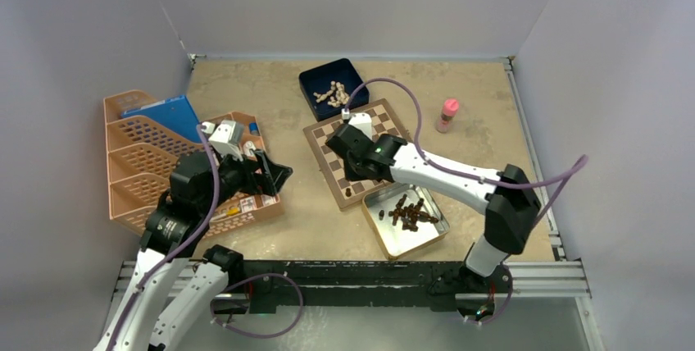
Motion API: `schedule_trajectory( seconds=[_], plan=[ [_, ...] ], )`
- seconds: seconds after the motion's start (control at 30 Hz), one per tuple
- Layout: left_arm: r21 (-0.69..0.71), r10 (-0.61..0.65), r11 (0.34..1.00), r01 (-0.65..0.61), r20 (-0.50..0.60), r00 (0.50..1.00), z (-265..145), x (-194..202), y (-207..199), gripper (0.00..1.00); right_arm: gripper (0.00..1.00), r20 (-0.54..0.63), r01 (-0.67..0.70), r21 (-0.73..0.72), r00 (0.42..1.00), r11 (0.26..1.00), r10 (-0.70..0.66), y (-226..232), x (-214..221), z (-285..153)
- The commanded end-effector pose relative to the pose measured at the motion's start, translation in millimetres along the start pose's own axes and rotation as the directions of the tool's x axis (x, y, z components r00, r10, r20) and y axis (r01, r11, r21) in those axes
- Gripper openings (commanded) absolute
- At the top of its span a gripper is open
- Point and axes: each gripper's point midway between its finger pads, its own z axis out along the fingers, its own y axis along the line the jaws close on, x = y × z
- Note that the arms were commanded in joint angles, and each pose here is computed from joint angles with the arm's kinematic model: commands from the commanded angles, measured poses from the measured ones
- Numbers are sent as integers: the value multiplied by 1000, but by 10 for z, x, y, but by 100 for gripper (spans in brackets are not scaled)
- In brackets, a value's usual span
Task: Set up the chess pieces on the board
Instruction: Place the chess piece on the chessboard.
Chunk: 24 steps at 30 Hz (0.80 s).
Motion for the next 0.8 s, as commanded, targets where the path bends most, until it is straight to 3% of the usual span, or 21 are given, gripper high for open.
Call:
schedule_trajectory(
  seconds=[0.0,0.77],
  plan=[
    [2,3,1000,-3,62,998,-27,-138,-18,96,7,24,44,-16,999,999,-44,156,-161,97],
    [-3,4,1000,-4,90,996,-81,-177,-20,97,7,-55,96,-25,994,995,-97,368,1,523]
  ],
)
